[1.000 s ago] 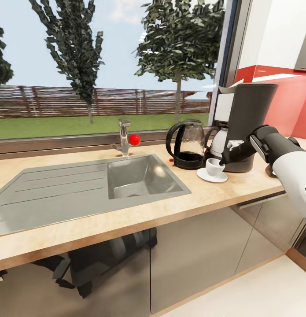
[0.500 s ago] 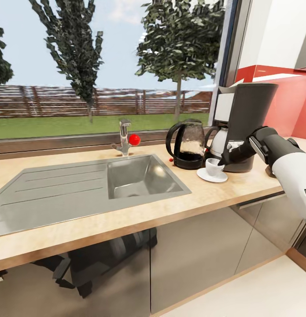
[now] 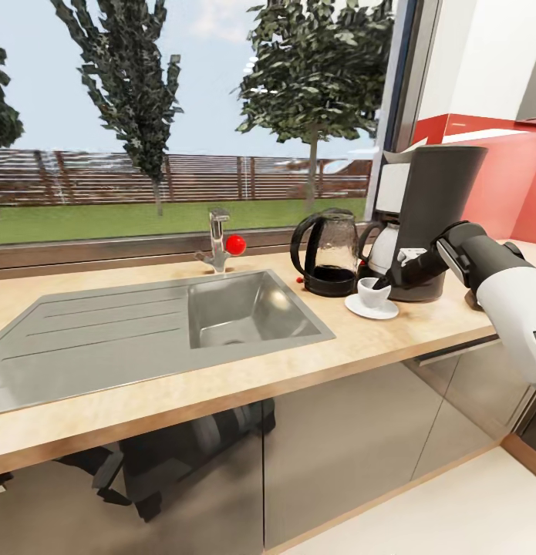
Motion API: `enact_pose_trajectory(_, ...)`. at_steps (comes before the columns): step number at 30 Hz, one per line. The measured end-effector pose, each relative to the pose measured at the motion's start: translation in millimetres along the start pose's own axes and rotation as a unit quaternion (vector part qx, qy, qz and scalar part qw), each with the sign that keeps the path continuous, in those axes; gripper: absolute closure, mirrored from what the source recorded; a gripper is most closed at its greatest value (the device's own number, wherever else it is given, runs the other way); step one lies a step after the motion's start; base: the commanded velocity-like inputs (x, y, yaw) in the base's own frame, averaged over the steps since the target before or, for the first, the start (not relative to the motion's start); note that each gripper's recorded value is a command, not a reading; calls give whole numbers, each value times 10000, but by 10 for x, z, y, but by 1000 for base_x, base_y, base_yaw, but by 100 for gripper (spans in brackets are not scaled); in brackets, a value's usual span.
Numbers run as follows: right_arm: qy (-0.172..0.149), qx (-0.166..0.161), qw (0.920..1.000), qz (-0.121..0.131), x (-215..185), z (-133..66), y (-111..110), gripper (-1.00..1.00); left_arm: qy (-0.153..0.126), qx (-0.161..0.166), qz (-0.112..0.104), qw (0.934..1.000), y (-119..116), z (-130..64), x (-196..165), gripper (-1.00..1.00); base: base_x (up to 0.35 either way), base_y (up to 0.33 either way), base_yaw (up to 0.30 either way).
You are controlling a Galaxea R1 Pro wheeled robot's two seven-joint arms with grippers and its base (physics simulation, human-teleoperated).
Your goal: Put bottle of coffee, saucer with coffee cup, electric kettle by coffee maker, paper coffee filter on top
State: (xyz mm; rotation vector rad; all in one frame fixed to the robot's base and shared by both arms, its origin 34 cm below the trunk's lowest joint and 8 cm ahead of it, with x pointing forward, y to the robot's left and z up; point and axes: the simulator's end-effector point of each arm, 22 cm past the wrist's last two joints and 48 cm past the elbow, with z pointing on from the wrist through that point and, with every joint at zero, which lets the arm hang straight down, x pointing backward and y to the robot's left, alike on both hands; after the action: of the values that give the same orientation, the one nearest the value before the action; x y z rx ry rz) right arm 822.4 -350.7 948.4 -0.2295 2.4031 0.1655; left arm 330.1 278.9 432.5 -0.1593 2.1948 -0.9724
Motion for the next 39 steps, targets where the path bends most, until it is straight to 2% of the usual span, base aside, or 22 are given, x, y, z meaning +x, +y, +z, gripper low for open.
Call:
enact_pose_trajectory(12,0,-4,10000,3,1,-2,-2,-100,-2,1,-3,10000,0,0,-1,-100,0,0,0)
enact_pose_trajectory(35,2,-6,10000,5,-371,-296,6,-100,13,2,1,10000,-313,-162,-319,-100,0,0,0)
enact_pose_trajectory(39,3,-4,10000,5,-371,-296,5,-100,14,2,-1,10000,-313,-162,-318,-100,0,0,0)
